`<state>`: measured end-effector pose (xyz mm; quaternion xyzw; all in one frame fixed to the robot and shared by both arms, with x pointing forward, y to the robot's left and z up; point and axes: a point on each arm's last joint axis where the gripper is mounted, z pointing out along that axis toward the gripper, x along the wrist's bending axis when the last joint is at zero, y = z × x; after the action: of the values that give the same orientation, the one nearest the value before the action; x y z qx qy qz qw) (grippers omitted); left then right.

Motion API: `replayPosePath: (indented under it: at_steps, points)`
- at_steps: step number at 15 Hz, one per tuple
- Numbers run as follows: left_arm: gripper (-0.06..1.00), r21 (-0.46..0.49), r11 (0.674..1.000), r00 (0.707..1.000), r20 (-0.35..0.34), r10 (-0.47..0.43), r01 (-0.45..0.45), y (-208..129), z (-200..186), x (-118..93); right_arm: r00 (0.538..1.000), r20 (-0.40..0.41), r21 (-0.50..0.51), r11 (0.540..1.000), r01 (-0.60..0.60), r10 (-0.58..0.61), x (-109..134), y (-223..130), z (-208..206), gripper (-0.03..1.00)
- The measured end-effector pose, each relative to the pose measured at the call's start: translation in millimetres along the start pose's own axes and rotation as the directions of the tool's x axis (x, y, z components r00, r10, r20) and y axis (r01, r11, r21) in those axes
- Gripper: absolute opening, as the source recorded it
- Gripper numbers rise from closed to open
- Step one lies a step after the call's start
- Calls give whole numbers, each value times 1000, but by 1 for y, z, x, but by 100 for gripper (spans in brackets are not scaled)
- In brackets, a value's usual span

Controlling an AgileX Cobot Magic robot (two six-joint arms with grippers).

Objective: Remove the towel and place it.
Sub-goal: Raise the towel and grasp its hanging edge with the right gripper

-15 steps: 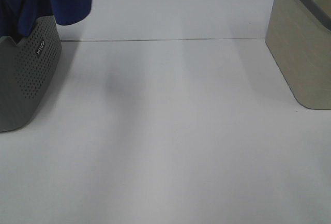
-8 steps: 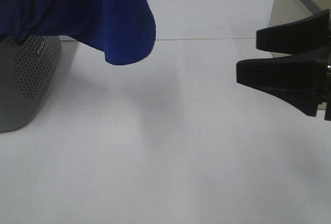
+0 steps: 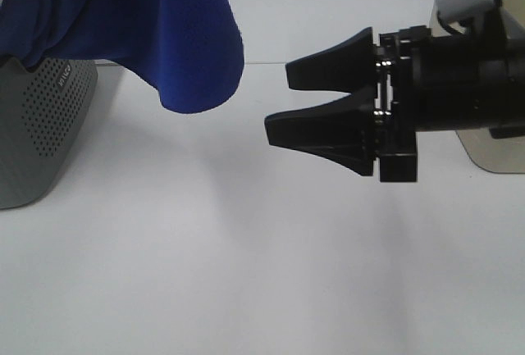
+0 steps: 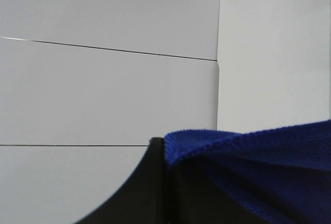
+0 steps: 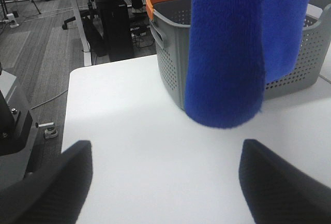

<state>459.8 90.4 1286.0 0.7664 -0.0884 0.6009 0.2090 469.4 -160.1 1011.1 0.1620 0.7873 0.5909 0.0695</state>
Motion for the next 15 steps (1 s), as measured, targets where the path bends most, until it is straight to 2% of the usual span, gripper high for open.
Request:
replayPosePath:
  at_steps: [3, 6, 10, 13, 15]
  points:
    - [0, -28, 999, 999, 32, -42, 43, 3, 0, -3, 1000, -1, -10, 1000, 10, -10, -17, 8, 14, 76]
    - [0, -49, 997, 997, 55, -56, 59, 5, 0, -5, 996, -86, -63, 998, 6, -11, -28, 15, 27, 76]
    - [0, -73, 996, 997, 61, -51, 55, 7, 0, -5, 991, -135, -93, 996, -6, -7, -46, 17, 43, 76]
    - [0, -94, 995, 998, 47, -29, 33, 9, -1, -4, 974, -225, -126, 991, -36, 6, -46, 22, 47, 76]
    - [0, -95, 995, 999, 48, -26, 30, 10, 2, -6, 963, -269, -98, 994, -43, 15, -43, 22, 47, 76]
